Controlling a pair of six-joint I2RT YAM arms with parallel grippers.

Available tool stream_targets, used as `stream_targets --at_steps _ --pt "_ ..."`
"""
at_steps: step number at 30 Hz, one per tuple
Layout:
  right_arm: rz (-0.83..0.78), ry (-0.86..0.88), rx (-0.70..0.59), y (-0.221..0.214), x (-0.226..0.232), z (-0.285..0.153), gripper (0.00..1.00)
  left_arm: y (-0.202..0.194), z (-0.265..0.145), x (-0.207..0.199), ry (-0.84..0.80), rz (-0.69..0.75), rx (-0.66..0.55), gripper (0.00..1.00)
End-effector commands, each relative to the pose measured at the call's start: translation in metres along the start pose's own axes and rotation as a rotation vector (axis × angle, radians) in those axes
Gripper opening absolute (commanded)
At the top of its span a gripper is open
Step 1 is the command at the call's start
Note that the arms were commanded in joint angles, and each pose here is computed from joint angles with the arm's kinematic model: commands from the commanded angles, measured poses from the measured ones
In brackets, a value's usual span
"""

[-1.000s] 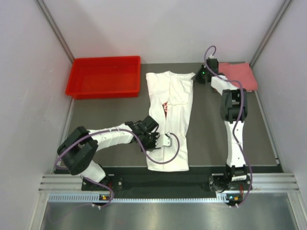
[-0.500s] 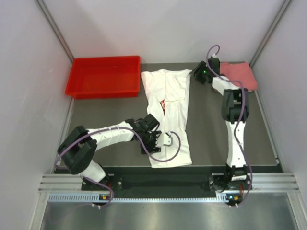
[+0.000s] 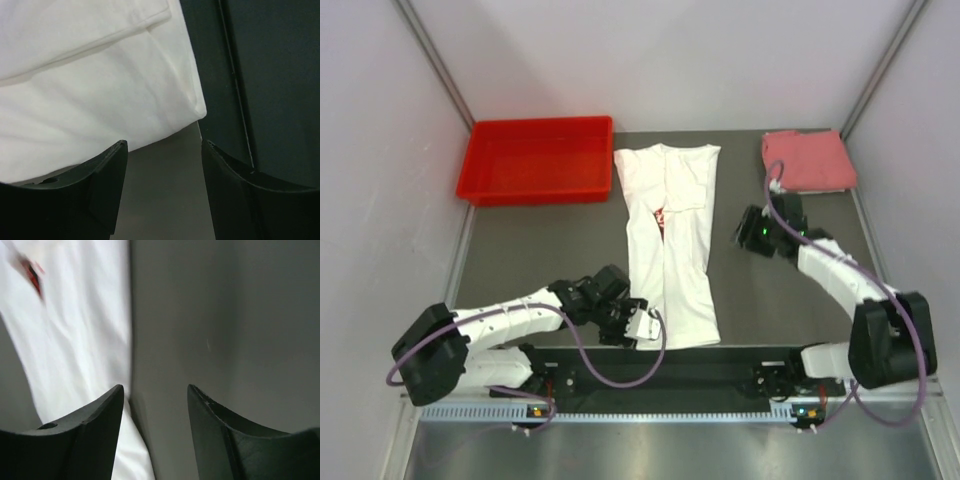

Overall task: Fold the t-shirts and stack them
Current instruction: Fold the tshirt

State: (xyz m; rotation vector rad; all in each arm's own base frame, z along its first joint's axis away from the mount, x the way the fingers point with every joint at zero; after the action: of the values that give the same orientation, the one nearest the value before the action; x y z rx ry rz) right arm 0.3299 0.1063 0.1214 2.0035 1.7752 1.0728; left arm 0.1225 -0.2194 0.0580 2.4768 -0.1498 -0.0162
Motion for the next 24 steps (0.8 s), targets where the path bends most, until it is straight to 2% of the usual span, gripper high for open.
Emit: stream_targets --at_steps 1,3,9,16,21,22,24 --pt "-0.026 -0.071 0.221 -0.099 -0.01 -0.027 0.54 0.026 0.009 0.005 0.026 0.139 -0.117 0.66" --pt "-0.027 -0.068 0.276 -0.134 -0.006 -0.046 0.51 0.023 0.014 0.006 0.042 0.171 -0.118 0.66" --pt "-0.015 -0.04 0.341 -0.186 0.009 -0.07 0.49 0.009 0.028 0.003 0.028 0.182 -0.055 0.65" --pt "0.013 0.087 0.401 -0.221 0.042 -0.053 0.49 0.008 0.029 0.0 0.011 0.193 -0.039 0.65" --pt "-0.03 0.069 0.484 -0.24 0.042 -0.053 0.45 0.003 0.035 -0.004 -0.004 0.226 0.001 0.63" --pt "-0.029 0.073 0.488 -0.241 0.043 -0.053 0.4 0.001 0.037 -0.005 -0.011 0.227 0.012 0.61" --pt "-0.037 0.061 0.503 -0.243 0.04 -0.056 0.33 0.001 0.039 -0.008 -0.021 0.239 0.03 0.46"
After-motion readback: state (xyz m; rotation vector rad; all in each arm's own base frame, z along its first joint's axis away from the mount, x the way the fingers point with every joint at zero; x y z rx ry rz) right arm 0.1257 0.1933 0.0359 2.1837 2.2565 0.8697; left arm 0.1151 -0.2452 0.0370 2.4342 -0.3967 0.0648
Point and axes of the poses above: each gripper's point midway between its finger pads, its own z axis out along the fingers, its own x axis along the line the jaws close on, y = z × x, the point moved 2 cm from there along -z, back along the fingers, and after that the axes turned 9 degrees about -z, right-handed, at the moved point
